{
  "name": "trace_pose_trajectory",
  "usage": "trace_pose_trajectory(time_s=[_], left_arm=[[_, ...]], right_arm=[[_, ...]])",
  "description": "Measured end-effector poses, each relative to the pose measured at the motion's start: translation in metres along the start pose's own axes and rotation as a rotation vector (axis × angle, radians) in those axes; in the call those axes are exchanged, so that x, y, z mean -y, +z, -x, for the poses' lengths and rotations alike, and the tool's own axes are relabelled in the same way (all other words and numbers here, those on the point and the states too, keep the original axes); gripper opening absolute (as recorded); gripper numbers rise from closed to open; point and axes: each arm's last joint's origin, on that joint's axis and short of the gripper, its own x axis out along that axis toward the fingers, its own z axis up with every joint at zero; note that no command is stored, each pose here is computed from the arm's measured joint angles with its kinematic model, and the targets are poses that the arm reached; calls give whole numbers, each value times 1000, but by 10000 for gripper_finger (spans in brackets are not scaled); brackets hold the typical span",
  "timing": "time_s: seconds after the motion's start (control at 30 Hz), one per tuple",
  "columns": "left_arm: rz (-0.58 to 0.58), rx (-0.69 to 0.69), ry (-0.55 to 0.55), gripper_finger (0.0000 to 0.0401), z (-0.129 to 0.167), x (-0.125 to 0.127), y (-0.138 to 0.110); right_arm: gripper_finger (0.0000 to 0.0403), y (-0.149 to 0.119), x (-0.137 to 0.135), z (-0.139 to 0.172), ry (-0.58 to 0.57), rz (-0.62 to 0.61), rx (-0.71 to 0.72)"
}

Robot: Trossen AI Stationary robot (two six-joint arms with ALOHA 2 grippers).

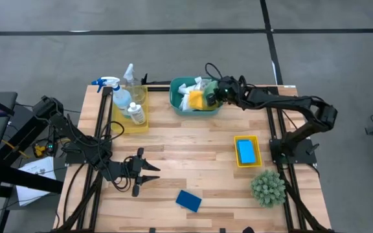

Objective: Pick & Place Kitchen Items
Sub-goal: Put the green cleaning cloth into the green bin

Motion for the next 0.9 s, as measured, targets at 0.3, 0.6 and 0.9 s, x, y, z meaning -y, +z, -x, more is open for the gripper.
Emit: trace_pose_trajectory(time_s=[0.3,0.6,0.9], left_arm=[[5,6,-2,122,0,0,1],[1,1,0,122,0,0,0],[-7,-9,3,122,0,0,-1]], right_arm=[[0,-20,-9,-52,-25,35,-111],[0,-9,-21,-79,-30,57,-127],[0,-7,-24,-73,-31,67,-135]])
